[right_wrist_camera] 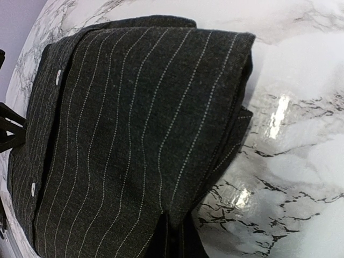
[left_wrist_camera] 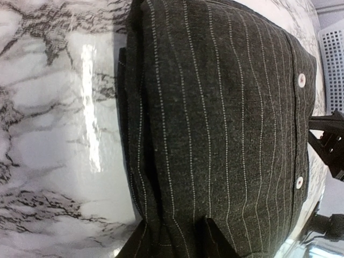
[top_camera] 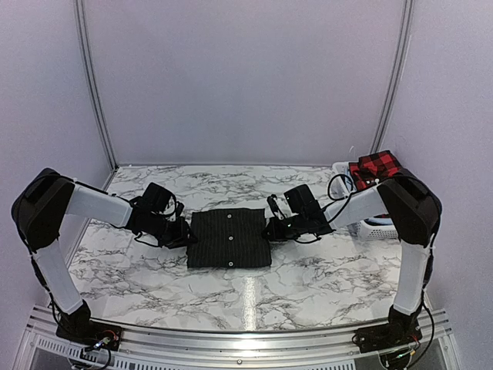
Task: Fold and stack the long sleeve shirts
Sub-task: Pick up the square-folded shirt from the center of the board.
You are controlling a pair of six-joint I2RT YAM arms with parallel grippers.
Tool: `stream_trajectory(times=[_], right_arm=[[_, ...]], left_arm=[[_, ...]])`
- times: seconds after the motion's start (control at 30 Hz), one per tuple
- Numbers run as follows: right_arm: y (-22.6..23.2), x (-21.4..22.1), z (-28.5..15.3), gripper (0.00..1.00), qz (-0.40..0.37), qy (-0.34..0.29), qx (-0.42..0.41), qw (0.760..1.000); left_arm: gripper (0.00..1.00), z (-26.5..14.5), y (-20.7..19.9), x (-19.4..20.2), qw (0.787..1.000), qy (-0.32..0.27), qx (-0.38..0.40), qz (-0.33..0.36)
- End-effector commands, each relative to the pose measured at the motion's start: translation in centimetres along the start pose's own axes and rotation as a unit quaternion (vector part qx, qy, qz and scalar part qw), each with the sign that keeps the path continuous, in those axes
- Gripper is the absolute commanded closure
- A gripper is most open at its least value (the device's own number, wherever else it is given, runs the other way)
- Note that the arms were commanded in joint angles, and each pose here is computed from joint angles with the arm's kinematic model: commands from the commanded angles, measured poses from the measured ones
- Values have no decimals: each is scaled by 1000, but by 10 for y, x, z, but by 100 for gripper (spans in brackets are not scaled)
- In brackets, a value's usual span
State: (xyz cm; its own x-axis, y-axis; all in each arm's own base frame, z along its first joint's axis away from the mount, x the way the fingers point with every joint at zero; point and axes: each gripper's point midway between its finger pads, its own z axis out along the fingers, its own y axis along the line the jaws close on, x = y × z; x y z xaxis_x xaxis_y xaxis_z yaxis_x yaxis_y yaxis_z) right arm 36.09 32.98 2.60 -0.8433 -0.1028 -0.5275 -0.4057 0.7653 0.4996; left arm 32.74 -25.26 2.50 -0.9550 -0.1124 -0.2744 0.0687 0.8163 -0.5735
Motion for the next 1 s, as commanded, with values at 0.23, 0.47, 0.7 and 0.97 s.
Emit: stream_trajectory(times=[0.23, 0.47, 0.7, 0.97], right_arm=[[-16, 23, -8, 88, 5, 35, 42, 998], [-6, 18, -29, 72, -21, 28, 62, 997], [16, 13, -28, 72, -37, 24, 53, 998], [56, 8, 1, 75, -54, 27, 20, 998]], left_arm=[[100, 10, 1, 21, 999, 21, 3, -39], [100, -30, 0, 1, 999, -22, -27, -11], [100, -69, 9, -3, 999, -6, -32, 35], [100, -110, 11, -15, 996, 30, -37, 82]])
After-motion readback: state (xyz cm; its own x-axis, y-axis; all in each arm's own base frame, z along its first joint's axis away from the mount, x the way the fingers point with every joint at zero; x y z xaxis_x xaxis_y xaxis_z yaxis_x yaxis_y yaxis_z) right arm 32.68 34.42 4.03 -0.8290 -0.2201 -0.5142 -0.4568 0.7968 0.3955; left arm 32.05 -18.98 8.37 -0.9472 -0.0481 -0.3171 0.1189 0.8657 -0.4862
